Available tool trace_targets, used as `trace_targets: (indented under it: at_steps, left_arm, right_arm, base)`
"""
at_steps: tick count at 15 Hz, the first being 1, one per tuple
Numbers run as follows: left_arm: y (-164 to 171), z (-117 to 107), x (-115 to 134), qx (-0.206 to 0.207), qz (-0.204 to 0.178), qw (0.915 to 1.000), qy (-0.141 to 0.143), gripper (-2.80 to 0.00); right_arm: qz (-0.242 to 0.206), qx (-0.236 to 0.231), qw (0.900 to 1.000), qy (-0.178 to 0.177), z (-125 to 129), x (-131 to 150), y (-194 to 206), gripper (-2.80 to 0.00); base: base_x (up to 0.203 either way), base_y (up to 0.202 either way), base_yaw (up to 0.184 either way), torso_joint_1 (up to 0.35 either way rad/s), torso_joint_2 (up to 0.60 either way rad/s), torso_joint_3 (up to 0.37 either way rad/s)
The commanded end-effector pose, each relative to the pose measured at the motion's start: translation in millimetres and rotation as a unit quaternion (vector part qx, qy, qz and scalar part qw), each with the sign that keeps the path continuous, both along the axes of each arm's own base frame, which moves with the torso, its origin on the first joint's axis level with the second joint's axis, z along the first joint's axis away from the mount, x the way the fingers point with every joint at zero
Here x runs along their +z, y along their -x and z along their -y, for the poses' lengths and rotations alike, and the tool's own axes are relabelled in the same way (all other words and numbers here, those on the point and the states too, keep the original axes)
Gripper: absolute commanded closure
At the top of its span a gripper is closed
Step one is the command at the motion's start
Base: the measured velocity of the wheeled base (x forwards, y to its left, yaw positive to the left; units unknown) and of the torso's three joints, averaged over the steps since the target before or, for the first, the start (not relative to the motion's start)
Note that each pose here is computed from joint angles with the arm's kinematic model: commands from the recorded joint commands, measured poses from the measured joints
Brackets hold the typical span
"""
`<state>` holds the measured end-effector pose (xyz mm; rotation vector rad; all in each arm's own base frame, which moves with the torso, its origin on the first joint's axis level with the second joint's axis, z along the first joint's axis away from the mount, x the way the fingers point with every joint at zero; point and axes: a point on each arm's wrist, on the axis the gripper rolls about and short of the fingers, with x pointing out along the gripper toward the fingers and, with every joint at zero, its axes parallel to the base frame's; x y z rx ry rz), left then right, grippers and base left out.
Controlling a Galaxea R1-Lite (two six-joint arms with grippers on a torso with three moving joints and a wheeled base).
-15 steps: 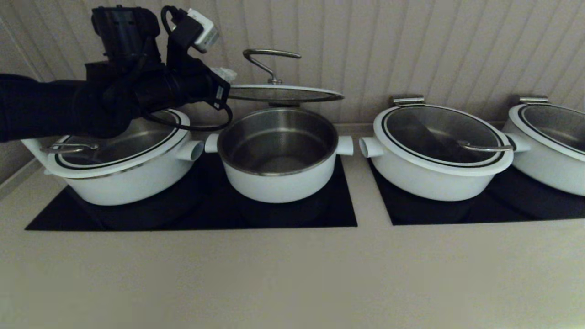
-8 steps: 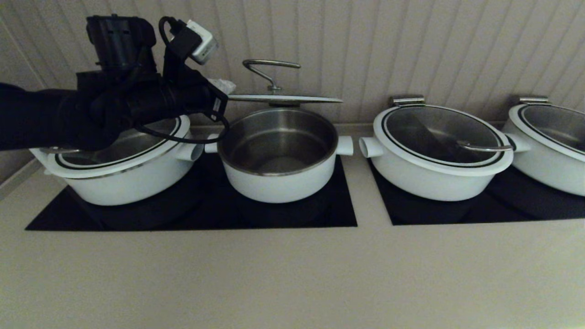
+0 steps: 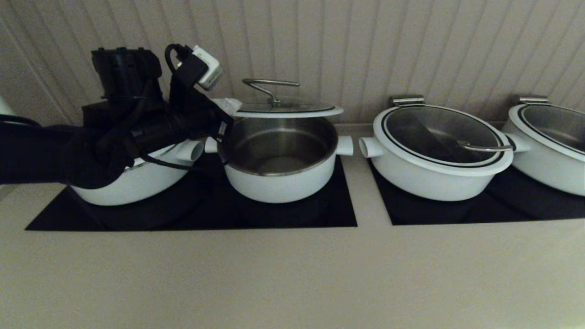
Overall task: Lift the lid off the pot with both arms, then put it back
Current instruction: Close the pot lid
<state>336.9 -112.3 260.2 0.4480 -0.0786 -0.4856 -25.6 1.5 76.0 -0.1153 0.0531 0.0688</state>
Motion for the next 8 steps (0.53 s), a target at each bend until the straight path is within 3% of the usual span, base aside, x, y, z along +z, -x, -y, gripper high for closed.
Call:
trace_targets:
  at_steps: [1,8]
  left_arm:
    - [1,1,-10,-0.002,-0.006,1.0000,-0.003,0.00]
    - [4,0,-28,-0.002,-0.026,0.9996,-0.010,0.00]
  right_arm:
    - [-0.001,0.000,1.000,0.000,0,0,0,0.00]
    - [0.000,0.000,1.000,0.000,0,0,0,0.00]
  base:
    - [0.000,0.000,0.000,0.000,0.00,0.000]
    - [0.000,0.000,0.000,0.000,0.00,0.000]
